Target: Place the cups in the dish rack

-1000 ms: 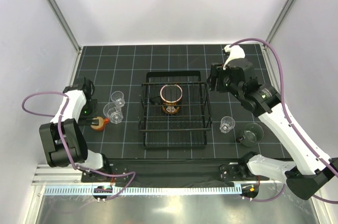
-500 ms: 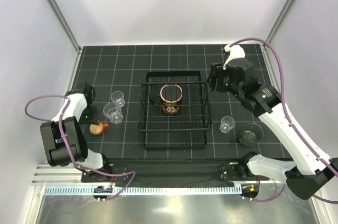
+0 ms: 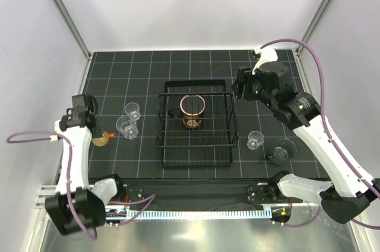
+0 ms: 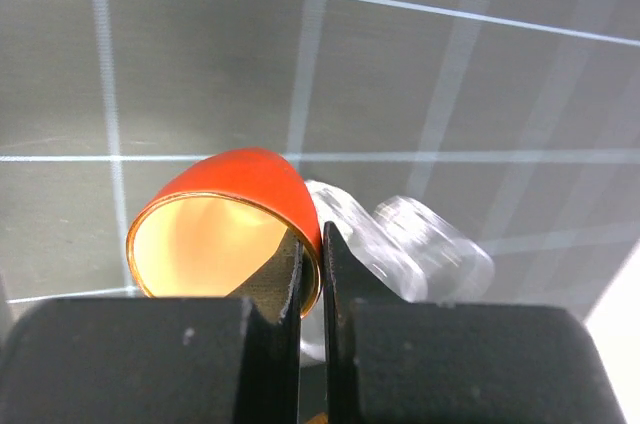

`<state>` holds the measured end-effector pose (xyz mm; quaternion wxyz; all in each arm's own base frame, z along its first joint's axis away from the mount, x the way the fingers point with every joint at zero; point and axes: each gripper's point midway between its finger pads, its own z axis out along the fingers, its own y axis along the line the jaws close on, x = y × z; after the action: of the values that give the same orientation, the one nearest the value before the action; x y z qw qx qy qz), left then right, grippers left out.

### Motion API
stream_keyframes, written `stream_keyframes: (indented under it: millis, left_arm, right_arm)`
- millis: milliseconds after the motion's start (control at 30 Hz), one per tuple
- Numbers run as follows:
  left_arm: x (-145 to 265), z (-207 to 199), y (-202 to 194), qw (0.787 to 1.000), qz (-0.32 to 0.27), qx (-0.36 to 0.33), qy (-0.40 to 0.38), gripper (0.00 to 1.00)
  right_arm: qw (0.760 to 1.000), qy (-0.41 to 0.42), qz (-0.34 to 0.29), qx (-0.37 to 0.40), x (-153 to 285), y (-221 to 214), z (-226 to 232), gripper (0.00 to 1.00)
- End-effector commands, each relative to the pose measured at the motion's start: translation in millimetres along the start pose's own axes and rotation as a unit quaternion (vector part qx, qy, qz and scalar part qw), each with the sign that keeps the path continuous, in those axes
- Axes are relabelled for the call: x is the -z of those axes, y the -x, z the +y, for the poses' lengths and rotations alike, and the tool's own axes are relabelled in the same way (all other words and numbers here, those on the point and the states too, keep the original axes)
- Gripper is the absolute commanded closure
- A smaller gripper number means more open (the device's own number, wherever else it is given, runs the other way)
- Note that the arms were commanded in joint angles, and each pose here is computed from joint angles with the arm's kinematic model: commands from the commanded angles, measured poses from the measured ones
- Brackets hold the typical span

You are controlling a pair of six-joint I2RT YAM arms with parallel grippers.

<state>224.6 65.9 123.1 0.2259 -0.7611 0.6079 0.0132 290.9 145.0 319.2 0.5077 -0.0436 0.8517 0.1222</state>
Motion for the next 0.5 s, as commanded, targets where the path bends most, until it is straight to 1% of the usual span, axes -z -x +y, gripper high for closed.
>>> stream_keyframes:
  millis: [0, 33, 133, 167, 233, 267, 300, 367, 400, 467]
  left_arm:
    - [46.0, -27.6, 14.5, 0.995, -0.004, -0.007, -0.101, 1.00]
    - [62.7, -36.4, 17.2, 0.991, -0.001, -0.003, -0.137, 1.00]
    - [97.6, -63.7, 6.8, 0.972, 0.039, -0.027, -0.232, 1.00]
    - [110.4, -72.5, -5.2, 0.959, 0.069, -0.053, -0.268, 1.00]
    - [139.1, -101.4, -13.0, 0.929, 0.083, -0.071, -0.355, 1.00]
    - [154.7, -107.8, -22.2, 0.909, 0.101, -0.095, -0.393, 1.00]
    - [183.3, -124.3, -33.6, 0.873, 0.119, -0.115, -0.460, 1.00]
    - [209.5, -132.8, -45.1, 0.838, 0.135, -0.137, -0.510, 1.00]
    - [228.2, -134.1, -58.6, 0.808, 0.156, -0.167, -0.543, 1.00]
    - [262.4, -141.9, -67.9, 0.757, 0.165, -0.187, -0.604, 1.00]
  right_arm:
    - [0.999, 0.019, -0.026, -0.003, 12.5, 25.0, 8.1, 0.34]
    - [0.999, 0.022, -0.028, -0.004, 14.0, 27.8, 8.8, 0.34]
    - [0.999, 0.033, -0.031, -0.006, 19.3, 34.4, 13.8, 0.34]
    - [0.998, 0.045, -0.034, -0.007, 22.6, 38.4, 18.3, 0.34]
    - [0.998, 0.059, -0.033, -0.010, 26.8, 41.2, 23.5, 0.34]
    - [0.997, 0.070, -0.037, -0.012, 30.5, 44.9, 27.4, 0.34]
    - [0.995, 0.095, -0.034, -0.013, 33.8, 45.0, 36.0, 0.34]
    - [0.991, 0.127, -0.039, -0.023, 40.0, 49.2, 47.4, 0.34]
    - [0.984, 0.175, -0.028, -0.025, 46.2, 46.4, 63.9, 0.34]
    - [0.973, 0.224, -0.025, -0.039, 51.4, 47.9, 82.2, 0.34]
